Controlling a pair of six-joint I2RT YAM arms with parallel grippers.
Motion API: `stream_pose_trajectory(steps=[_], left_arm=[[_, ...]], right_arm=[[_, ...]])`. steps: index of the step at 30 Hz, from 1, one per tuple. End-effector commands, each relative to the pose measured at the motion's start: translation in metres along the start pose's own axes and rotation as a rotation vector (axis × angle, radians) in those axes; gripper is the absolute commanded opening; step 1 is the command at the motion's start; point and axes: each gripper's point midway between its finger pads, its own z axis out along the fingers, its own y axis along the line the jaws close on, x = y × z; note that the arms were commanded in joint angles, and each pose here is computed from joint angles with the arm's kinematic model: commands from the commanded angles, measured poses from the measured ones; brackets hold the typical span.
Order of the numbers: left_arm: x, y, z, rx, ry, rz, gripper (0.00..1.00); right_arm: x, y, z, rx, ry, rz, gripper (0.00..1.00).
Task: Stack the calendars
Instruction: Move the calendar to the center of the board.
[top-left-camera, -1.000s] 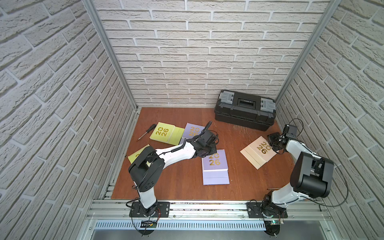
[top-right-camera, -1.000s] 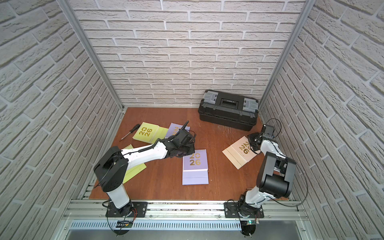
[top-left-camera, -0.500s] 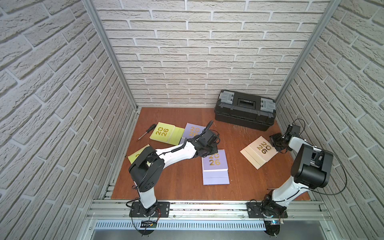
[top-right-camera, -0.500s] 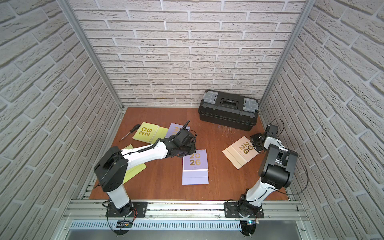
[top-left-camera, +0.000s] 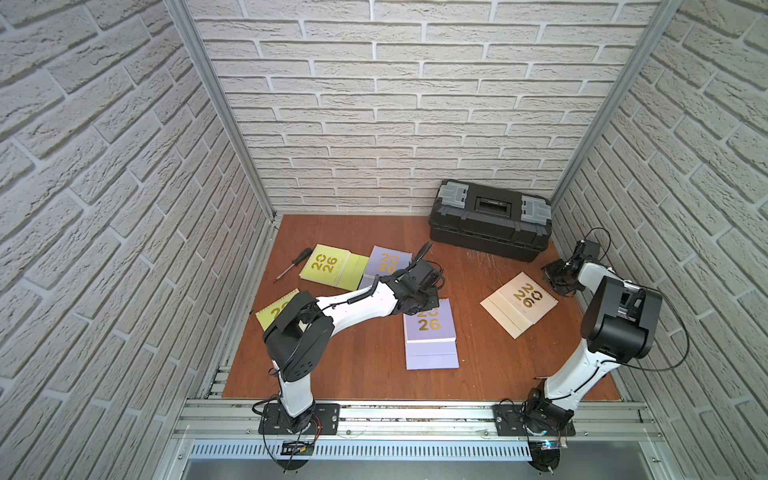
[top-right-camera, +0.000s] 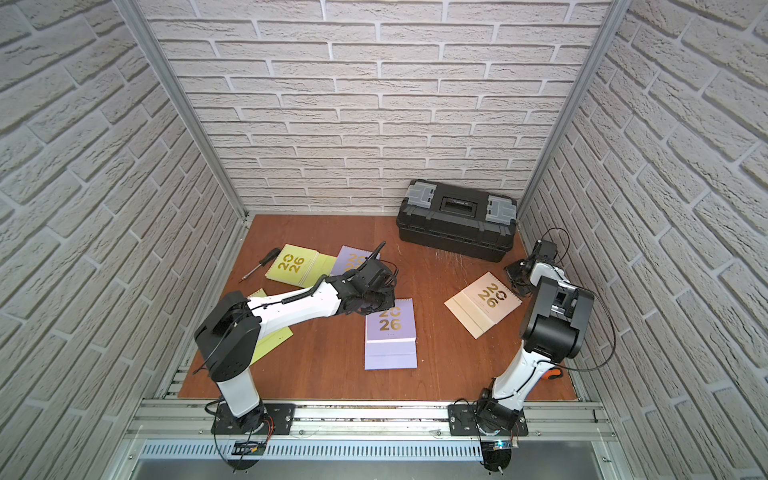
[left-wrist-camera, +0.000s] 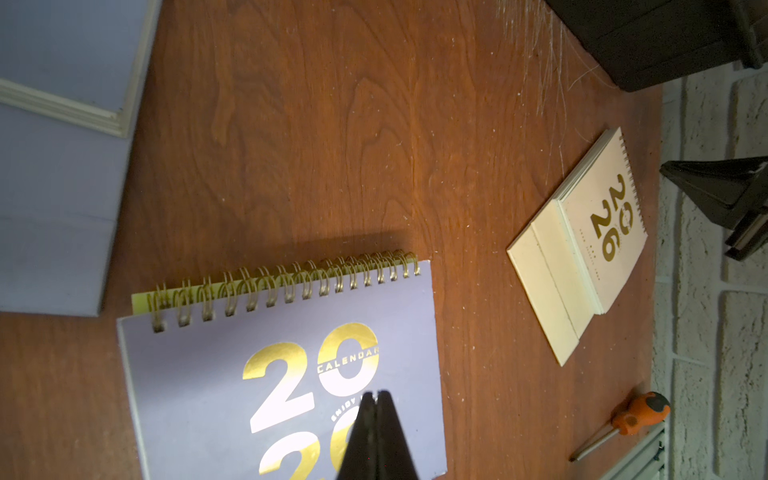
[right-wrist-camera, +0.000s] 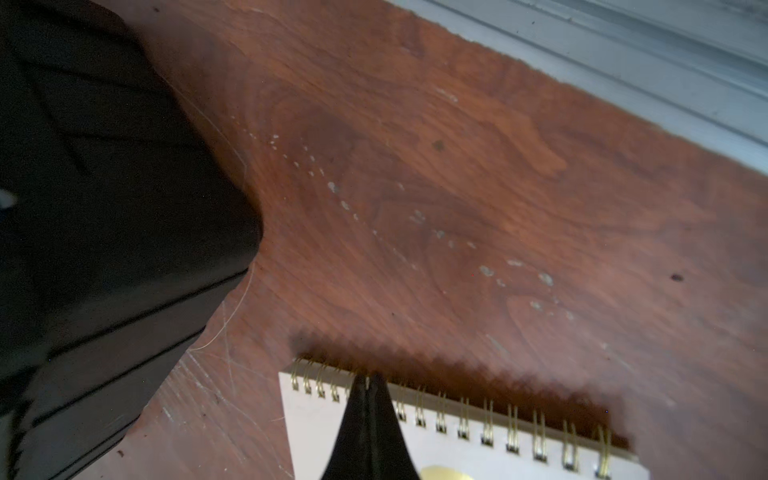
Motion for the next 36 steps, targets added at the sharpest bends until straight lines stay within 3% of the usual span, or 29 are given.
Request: stream_pose_trajectory(steps=[1, 20, 36], left_arm=[[-0.002, -0.007, 0.0, -0.001, -0.004, 0.017, 0.0], [0.001, -0.011, 0.001, 0.003, -0.003, 0.023, 0.0], [-0.003, -0.016, 0.002, 0.022, -0.018, 0.03, 0.0]], right_arm=[[-0.009, -0.001, -0.001, 0.032, -0.015, -0.033, 0.03], [0.023, -0.008, 0.031, 0.021, 0.16, -0.028, 0.03], [0.076, 0.004, 0.014, -0.045, 0.249, -0.091, 0.03]])
